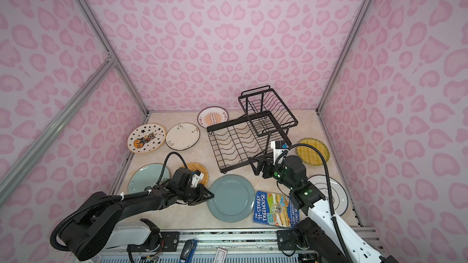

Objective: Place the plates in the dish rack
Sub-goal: 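Lift the teal plate upright with the left gripper toward the right gripper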

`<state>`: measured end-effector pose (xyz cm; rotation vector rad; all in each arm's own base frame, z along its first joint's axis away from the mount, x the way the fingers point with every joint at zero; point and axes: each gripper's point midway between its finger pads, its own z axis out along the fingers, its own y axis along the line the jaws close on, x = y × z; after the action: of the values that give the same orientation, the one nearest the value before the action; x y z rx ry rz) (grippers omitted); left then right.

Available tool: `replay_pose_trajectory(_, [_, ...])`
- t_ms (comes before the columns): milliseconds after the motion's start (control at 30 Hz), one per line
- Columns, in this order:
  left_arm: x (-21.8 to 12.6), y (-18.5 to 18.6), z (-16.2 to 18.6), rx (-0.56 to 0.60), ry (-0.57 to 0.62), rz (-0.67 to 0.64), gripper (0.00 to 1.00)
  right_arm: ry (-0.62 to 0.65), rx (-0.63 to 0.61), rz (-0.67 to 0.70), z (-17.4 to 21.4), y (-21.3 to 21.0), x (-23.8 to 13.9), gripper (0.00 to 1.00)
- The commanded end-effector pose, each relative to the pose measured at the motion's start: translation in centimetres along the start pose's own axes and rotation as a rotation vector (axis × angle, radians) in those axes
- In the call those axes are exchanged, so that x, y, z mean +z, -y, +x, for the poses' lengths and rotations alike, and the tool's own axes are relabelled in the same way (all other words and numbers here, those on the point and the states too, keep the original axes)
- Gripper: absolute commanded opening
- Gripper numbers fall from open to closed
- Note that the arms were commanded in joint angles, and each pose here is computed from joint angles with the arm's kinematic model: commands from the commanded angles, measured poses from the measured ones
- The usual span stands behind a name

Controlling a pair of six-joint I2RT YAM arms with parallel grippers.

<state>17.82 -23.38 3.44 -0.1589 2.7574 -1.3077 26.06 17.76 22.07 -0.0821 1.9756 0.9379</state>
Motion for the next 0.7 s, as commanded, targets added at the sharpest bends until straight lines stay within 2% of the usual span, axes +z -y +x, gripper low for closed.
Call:
replay_pose_trajectory(0, [-0.4,0.6,-1.3,0.009,0.062,-0.007,0.03,-0.005,-0.010,0.003,0.1,0.0,-0.1,0.98])
replay_pose_trajectory(333, [-4.2,4.6,-2.6,0.102,0.180,0.028,0.03,0.005,-0.039,-0.010,-0.9,-0.8,-0.4,0.98])
replay_pose_trajectory(667, [-6.9,8.1,-3.2,0.204,0.243,0.082,0.04,0.009,-0.075,-0.015,-2.0,-1.3,-0.1,0.98])
